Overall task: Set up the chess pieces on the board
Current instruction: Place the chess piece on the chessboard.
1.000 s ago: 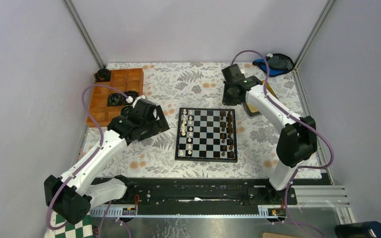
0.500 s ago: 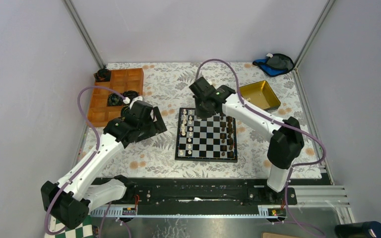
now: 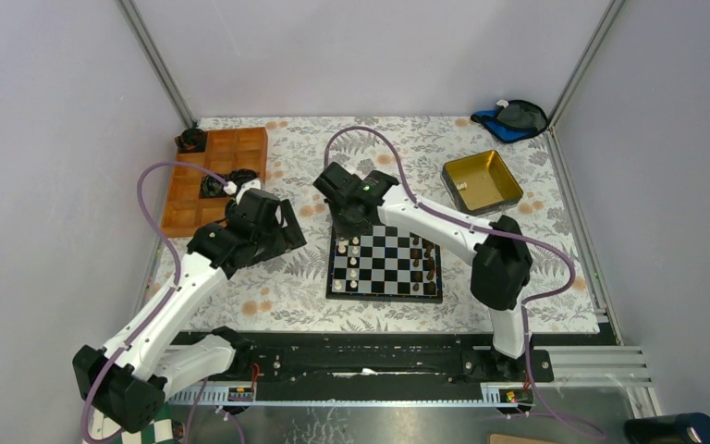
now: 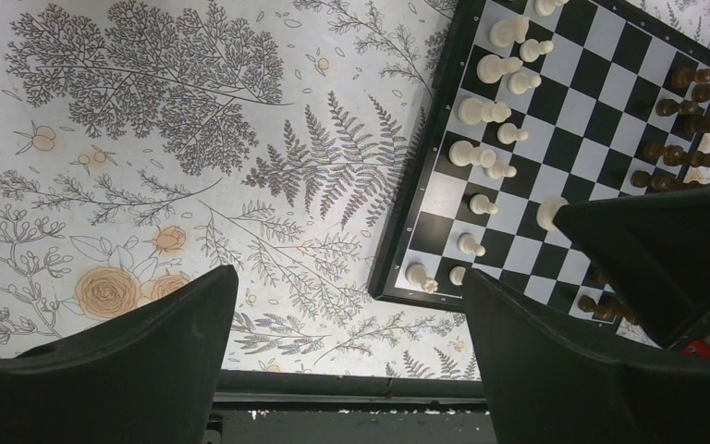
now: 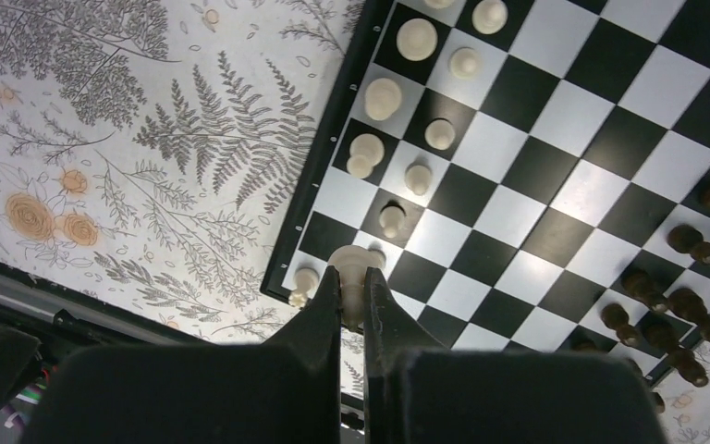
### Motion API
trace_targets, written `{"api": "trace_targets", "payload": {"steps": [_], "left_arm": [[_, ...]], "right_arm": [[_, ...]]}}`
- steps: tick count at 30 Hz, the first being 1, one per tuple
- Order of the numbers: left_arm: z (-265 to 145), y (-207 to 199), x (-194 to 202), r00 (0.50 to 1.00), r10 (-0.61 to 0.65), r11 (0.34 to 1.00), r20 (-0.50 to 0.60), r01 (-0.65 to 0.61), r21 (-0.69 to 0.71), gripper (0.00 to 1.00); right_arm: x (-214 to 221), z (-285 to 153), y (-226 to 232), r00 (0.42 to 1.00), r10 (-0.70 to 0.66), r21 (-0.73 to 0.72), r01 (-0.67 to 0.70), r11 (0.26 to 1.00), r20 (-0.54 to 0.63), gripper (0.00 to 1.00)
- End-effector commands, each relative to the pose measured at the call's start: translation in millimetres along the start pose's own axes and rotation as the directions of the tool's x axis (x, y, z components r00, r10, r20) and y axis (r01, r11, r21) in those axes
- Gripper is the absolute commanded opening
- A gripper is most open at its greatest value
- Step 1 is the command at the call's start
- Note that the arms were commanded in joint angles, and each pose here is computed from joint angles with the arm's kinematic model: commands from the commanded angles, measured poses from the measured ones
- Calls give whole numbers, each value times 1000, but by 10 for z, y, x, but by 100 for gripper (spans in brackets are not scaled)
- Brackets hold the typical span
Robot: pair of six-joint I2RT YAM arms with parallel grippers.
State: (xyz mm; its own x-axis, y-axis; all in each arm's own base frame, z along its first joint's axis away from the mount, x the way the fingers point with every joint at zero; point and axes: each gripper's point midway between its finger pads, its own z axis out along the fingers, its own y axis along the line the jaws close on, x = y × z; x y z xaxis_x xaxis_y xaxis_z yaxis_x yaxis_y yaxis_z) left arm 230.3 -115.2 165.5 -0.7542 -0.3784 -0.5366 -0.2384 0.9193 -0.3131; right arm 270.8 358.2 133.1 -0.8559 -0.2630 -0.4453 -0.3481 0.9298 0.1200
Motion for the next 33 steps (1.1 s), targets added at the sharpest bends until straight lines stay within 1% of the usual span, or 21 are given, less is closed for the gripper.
{"api": "trace_targets", "payload": {"steps": [1, 7, 16, 26, 33], "left_arm": [[-7, 108, -24, 1000, 21, 999, 21, -21, -31, 99], [-3, 140, -23, 999, 30, 999, 21, -29, -36, 99], [-2, 194, -22, 999, 37, 998, 22, -36, -43, 99], [16, 241, -13, 999, 42, 998, 14, -41, -50, 99], [25, 272, -11, 999, 40, 998, 11, -40, -54, 99]], "right_arm": [[-17, -67, 203, 999, -35, -31, 35, 999, -2, 0], [75, -5, 317, 997, -69, -29, 68, 997, -19, 0], [187, 114, 357, 995, -94, -11, 94, 996, -41, 0], [230, 180, 399, 994, -97, -9, 97, 995, -56, 0], [143, 134, 431, 994, -102, -4, 102, 995, -28, 0]]}}
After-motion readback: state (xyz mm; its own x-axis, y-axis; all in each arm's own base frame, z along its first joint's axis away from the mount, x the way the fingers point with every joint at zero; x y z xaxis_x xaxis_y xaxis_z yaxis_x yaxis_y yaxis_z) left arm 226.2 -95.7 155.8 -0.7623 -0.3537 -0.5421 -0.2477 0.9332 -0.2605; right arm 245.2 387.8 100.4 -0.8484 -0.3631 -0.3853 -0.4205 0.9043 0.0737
